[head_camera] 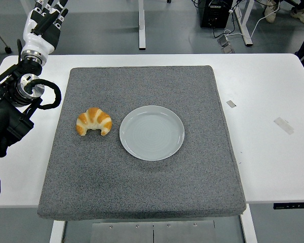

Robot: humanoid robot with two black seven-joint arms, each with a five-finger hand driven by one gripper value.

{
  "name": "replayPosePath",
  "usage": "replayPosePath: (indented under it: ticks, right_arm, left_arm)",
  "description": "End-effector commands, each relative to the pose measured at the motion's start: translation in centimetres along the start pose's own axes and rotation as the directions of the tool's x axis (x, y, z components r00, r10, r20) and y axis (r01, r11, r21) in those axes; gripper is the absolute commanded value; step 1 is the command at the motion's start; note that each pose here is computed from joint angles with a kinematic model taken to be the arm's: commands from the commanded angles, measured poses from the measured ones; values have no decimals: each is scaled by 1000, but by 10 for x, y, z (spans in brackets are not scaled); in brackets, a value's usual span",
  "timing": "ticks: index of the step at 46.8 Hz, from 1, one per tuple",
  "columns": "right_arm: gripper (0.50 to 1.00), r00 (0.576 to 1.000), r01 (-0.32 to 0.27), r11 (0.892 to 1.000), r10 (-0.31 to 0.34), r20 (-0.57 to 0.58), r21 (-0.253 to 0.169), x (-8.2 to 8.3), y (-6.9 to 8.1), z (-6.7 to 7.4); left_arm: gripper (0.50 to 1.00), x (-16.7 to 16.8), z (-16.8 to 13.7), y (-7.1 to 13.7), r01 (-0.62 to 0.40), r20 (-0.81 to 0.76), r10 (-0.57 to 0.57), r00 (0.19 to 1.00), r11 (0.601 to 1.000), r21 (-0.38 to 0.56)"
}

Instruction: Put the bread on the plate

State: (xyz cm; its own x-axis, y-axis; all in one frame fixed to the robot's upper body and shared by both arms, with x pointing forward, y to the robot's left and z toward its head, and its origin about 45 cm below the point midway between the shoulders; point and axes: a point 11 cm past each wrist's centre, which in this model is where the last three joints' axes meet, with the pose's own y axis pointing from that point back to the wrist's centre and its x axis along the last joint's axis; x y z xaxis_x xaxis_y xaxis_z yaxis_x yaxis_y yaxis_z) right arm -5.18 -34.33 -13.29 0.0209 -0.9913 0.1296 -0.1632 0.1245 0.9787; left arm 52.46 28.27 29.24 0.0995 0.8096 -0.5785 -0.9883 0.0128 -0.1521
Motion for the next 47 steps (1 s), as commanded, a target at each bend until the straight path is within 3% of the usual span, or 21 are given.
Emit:
replayPosePath:
  ticks: [1,20,47]
  right_arm:
    - [1000,1000,0,1000,0,-1,1,0,0,-1]
    - [1000,1000,-1,1000,1,1,-1,0,0,0]
    - [1000,1000,-1,1000,1,1,1,0,0,-1]
  left_arm:
    - [980,0,0,0,1,0,-1,1000,1000,-1]
    - [980,0,1,0,2,4,-2,1000,1000,0]
    - [980,21,27,0,-7,104,8,995,1000,-9]
